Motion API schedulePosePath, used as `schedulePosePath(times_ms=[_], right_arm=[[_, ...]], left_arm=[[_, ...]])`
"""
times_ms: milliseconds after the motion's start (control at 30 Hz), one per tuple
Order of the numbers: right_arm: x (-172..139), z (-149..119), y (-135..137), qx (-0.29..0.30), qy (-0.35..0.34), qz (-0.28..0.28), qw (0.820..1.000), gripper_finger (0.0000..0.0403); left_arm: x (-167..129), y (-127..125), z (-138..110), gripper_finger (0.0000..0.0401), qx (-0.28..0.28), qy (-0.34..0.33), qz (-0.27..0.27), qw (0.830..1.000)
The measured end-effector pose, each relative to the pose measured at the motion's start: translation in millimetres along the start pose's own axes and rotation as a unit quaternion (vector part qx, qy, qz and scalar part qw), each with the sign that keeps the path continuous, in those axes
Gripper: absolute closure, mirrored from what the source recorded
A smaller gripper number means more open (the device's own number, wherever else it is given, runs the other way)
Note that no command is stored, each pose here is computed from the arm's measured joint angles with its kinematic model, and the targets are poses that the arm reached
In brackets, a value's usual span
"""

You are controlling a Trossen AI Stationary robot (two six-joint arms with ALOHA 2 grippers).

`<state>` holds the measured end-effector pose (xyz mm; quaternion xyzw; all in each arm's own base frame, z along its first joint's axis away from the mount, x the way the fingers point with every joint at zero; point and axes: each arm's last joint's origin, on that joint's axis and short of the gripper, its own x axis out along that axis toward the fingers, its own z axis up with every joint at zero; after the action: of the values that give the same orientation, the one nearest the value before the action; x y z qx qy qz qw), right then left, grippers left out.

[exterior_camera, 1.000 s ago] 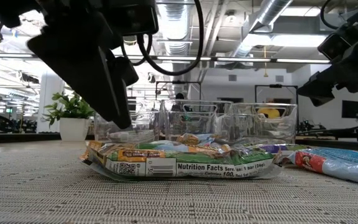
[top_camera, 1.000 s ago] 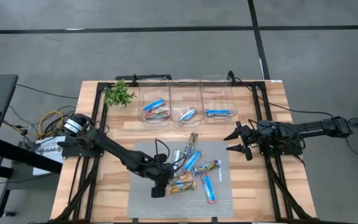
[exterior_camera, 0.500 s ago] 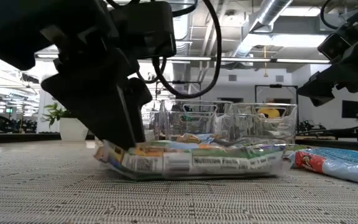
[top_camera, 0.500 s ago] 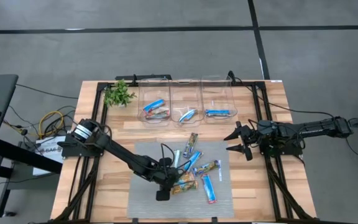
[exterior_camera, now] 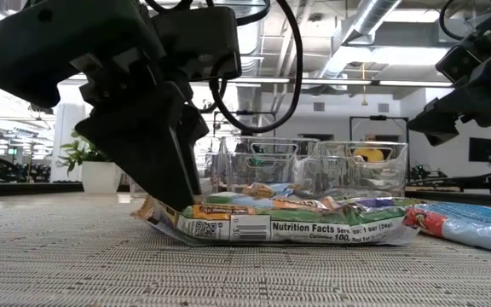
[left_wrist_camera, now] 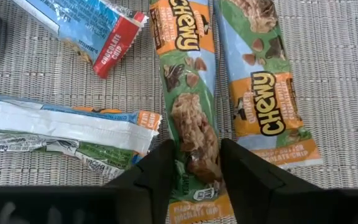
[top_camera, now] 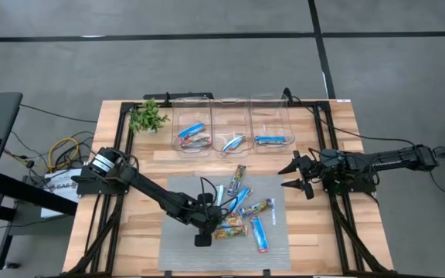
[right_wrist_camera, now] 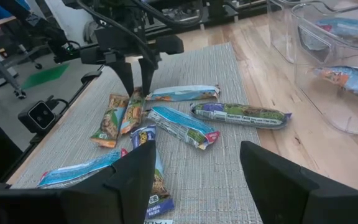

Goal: Pick and place Granola Bars by type
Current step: Put the yellow granola bar into the middle transparent bin

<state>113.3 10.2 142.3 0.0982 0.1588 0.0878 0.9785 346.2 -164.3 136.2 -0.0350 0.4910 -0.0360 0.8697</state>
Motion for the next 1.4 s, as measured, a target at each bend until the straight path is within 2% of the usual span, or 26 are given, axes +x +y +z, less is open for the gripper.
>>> schedulePosePath(times_ms=[200,633,1000,1100,1267,1400], right_arm=[[0.0,0.0,0.0,0.0,0.0,0.0,1.0,0.0177],[0.0,0.0,0.0,0.0,0.0,0.0,1.0,0.0177],[0.0,0.0,0.0,0.0,0.0,0.0,1.0,0.0177],[0.0,0.0,0.0,0.0,0.0,0.0,1.0,0.0177],[0.0,0.0,0.0,0.0,0.0,0.0,1.0,0.0177],[0.0,0.0,0.0,0.0,0.0,0.0,1.0,0.0177]], left_arm=[[-0.5,0.0,0.2,0.0315,0.0,0.0,0.0,1.0],[-0.4,-0.9,2.2,0.0335,-0.007,-0.011,-0.005,1.0],[-12.6,-10.8,31.0,0.0336,-0.042,-0.148,-0.064,0.986],[-19.4,-10.5,40.5,0.0336,-0.049,-0.174,-0.064,0.981],[-31.3,-9.6,65.6,0.0336,-0.048,-0.241,-0.079,0.966],[-45.0,-7.3,89.7,0.0336,-0.063,-0.316,-0.104,0.941]])
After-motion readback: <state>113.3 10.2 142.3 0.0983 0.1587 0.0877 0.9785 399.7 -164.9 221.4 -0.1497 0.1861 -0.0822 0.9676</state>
